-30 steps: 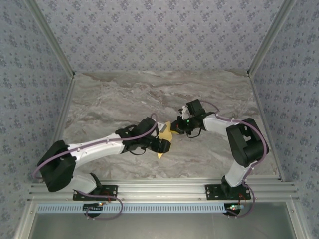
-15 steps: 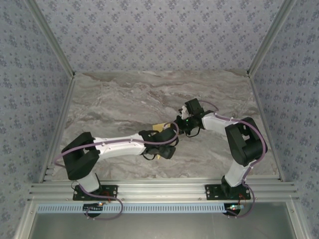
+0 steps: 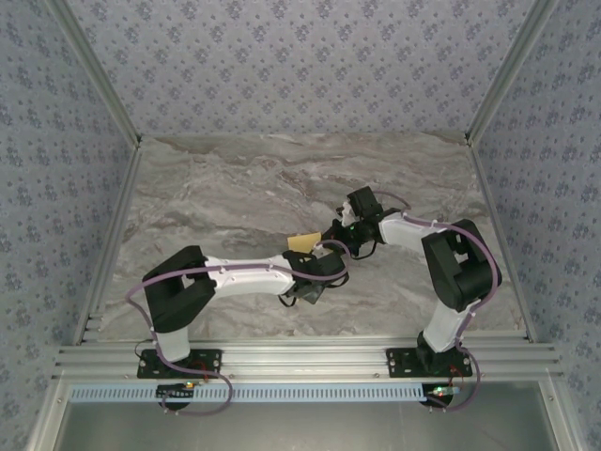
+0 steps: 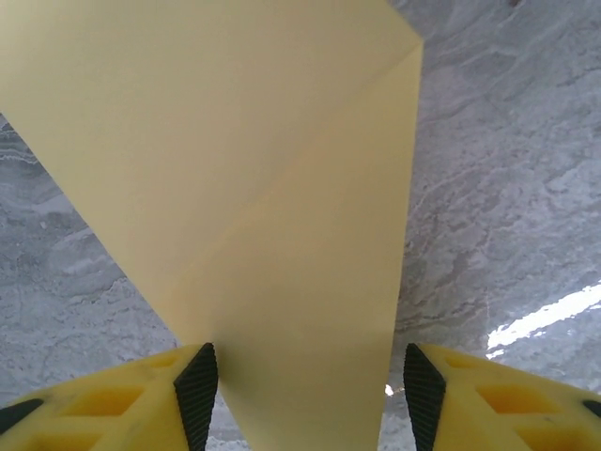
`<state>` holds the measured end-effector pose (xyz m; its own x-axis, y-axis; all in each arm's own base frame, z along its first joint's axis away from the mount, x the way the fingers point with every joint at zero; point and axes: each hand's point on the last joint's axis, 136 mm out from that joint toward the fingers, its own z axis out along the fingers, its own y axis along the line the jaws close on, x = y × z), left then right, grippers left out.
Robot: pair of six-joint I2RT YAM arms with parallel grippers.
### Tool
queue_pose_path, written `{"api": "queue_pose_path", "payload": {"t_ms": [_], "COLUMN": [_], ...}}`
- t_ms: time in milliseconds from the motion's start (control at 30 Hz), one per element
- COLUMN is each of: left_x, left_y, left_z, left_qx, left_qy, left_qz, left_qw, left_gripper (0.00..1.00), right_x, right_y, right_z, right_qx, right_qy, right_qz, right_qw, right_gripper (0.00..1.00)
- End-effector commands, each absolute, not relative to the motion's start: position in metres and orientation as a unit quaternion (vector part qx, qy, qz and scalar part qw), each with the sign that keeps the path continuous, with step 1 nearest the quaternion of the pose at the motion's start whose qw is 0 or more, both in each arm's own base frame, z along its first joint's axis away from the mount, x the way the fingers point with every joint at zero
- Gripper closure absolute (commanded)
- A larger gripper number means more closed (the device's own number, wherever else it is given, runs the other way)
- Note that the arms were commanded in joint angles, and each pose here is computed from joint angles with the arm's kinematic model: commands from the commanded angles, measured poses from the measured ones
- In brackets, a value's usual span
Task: Fold a paper plane with a square sheet of paper (fold left side to right side)
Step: Fold the wing for the fifth time at the center of the table.
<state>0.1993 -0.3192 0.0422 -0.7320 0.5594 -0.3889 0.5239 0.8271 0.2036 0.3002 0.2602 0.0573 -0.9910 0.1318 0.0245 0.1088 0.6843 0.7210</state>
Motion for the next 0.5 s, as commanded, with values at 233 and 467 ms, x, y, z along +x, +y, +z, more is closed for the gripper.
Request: {"api": "queue_pose_path", "payload": {"t_ms": [233,467], "left_x": [0.1969,0.1964], "left_y": [-0.3259,-0.3254], "left_z": [0.0399,0.0374], "left_qx": [0.301,0.301], "left_qy": [0.925,0.926], "left_qz": [0.057,0.057], "left_qw": [0.224,0.222], "left_gripper": [0.53,0.67], "right_x": [0.3005,0.3000], "right_y": [0.2627,0.2616], "right_z": [0.0537,0.0537], "right_qx": [0.068,0.066], "right_qy": [0.923,0.925], "right_qz": [0.378,0.374], "right_qw": [0.002,0.002], "right_gripper": [1.00,1.00]}}
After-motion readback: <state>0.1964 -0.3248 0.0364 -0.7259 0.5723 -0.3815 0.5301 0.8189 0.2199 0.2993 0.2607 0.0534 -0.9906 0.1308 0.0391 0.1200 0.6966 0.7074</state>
